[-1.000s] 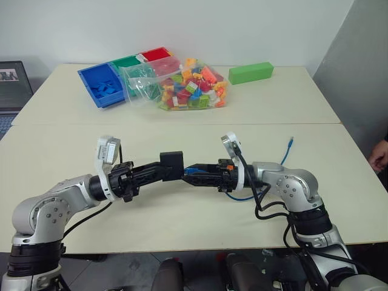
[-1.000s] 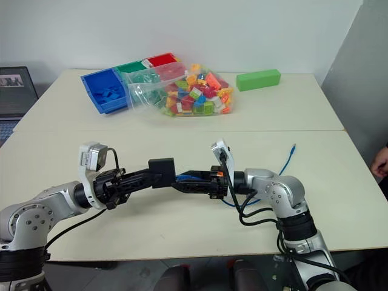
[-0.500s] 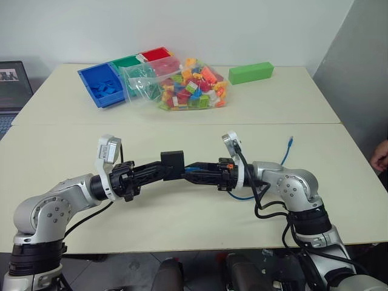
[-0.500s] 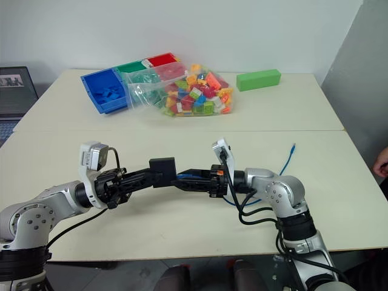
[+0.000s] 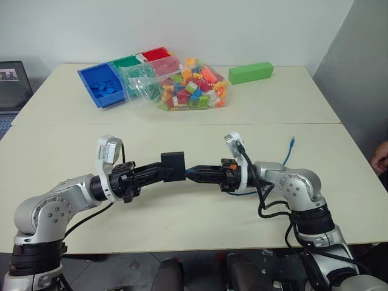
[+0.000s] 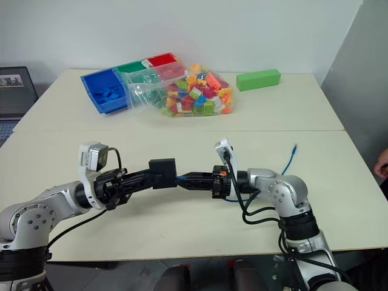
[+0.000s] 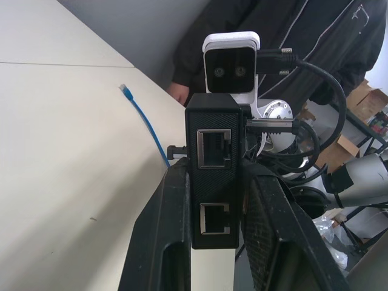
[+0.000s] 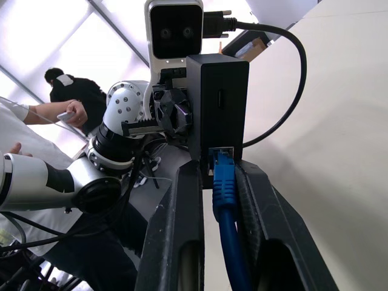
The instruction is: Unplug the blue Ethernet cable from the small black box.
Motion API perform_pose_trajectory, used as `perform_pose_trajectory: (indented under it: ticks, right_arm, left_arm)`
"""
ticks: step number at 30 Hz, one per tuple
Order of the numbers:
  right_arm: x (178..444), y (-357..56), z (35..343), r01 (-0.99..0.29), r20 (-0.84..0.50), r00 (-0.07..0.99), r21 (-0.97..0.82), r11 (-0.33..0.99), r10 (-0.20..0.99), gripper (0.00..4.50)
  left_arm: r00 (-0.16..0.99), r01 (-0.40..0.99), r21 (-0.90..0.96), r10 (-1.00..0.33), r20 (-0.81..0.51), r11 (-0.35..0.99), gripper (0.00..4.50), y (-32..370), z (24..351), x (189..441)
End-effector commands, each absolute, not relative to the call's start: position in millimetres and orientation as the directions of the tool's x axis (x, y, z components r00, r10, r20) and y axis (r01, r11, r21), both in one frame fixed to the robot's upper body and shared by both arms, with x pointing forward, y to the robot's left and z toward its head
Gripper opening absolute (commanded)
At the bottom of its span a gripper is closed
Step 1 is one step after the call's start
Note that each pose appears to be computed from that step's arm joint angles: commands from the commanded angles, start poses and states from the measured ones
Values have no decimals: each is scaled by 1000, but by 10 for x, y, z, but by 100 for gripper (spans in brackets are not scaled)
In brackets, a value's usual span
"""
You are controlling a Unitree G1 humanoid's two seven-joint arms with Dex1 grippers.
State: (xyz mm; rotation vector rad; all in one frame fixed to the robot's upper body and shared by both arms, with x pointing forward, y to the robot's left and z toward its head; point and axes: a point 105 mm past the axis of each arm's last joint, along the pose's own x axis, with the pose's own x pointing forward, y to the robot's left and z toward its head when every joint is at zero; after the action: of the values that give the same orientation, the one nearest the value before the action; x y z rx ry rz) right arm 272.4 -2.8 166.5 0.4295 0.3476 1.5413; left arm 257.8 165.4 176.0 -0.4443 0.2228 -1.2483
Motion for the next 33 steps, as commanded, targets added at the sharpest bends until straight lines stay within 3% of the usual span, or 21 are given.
perform_pose_trajectory:
  ticks: [1,10,12,24,33]
  right_arm:
    - [2676,-15,1747,-882,75,-29,467,-61,997,38]
    - [2635,-44,1749,-870,69,-58,486,-84,996,31]
    - [2644,-47,1752,-873,68,-49,482,-76,996,3]
    - [2663,-63,1757,-876,74,-31,478,-63,997,3]
    - [2898,-435,1515,-869,-41,100,483,107,994,3]
  left_arm:
    - [282,882,-414,-956,85,223,76,1603,1827,2545]
    - [284,882,-412,-955,82,227,76,1625,1825,2544]
    - [285,882,-412,-955,82,228,76,1625,1826,2544]
    - [290,880,-413,-954,73,236,76,1624,1816,2547]
    - [374,858,-390,-927,24,335,76,1867,1798,2568]
